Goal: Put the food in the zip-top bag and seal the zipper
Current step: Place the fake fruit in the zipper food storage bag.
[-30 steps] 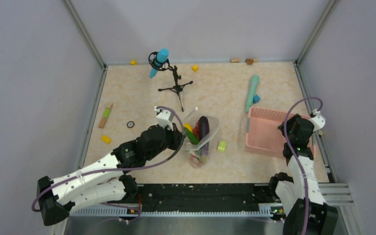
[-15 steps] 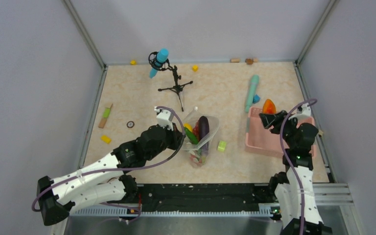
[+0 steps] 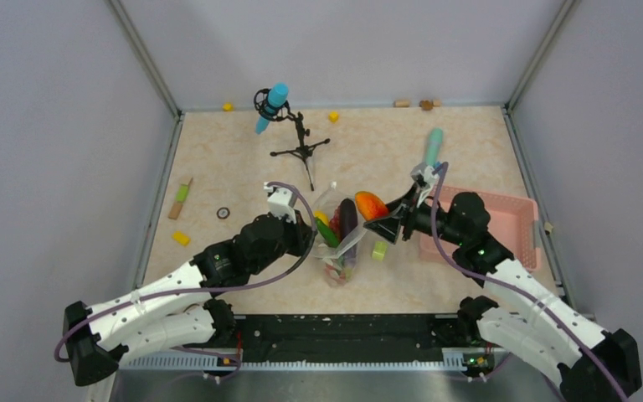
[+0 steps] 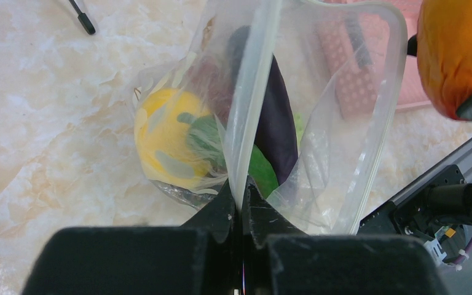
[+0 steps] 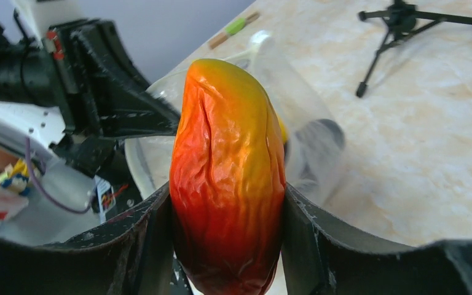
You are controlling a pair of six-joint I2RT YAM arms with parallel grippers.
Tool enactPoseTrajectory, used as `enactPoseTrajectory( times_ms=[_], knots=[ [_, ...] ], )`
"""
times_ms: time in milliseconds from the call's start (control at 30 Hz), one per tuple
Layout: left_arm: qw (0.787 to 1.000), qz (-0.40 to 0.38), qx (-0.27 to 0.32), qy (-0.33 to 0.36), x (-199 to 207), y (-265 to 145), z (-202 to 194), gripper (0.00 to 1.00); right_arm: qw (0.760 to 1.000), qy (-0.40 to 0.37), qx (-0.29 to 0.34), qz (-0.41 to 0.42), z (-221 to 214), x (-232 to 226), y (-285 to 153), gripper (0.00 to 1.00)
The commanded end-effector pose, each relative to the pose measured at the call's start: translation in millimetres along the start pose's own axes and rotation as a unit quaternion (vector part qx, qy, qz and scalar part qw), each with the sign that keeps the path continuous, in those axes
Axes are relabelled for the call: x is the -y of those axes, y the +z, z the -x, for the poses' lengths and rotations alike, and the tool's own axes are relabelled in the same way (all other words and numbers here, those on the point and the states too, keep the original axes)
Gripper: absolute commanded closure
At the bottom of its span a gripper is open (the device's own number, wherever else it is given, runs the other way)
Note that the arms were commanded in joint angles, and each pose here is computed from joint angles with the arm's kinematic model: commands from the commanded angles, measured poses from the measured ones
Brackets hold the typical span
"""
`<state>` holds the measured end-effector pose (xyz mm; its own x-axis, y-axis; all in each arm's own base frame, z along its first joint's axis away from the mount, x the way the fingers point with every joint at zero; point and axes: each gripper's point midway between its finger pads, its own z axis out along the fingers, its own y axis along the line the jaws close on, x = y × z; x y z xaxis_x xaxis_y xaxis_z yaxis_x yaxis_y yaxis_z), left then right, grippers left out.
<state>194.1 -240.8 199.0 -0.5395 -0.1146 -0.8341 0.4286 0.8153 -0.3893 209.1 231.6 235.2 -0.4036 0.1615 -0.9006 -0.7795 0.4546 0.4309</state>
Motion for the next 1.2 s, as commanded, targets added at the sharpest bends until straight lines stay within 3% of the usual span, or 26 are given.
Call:
enactPoseTrajectory(
  times_ms=[0,167,400,600,700,800,1000,1167],
  knots=[
    [1.000,-0.002,0.020,0.003,1,2,8,1.00,0.997,-0.074,-0.009,0.027,11,-29,20,1.00],
    [1.000,-0.006,0.019,0.003,3,1,8,1.00,0.992,-0.120,-0.026,0.040,15,-56,35,1.00],
    [1.000,-0.013,0.024,-0.003,4,-3,10,1.00,0.995,-0.096,0.006,0.029,43,-70,46,1.00],
    [1.000,-0.020,0.023,-0.003,6,-4,10,1.00,0.996,-0.084,-0.023,-0.028,26,-62,62,0.98],
    [0.999,-0.025,0.020,-0.004,9,-3,9,1.00,0.992,-0.084,-0.012,-0.093,26,-48,71,0.85],
    [1.000,-0.026,0.017,-0.004,9,-1,7,1.00,0.989,-0.082,-0.015,-0.121,20,-43,82,0.80],
    [0.999,-0.028,0.016,-0.005,10,-1,7,1.00,0.979,-0.096,-0.034,-0.175,6,-34,89,0.48],
    [0.999,-0.031,0.016,-0.005,11,-2,6,1.00,0.982,-0.095,-0.042,-0.157,5,-43,91,0.19]
  ],
)
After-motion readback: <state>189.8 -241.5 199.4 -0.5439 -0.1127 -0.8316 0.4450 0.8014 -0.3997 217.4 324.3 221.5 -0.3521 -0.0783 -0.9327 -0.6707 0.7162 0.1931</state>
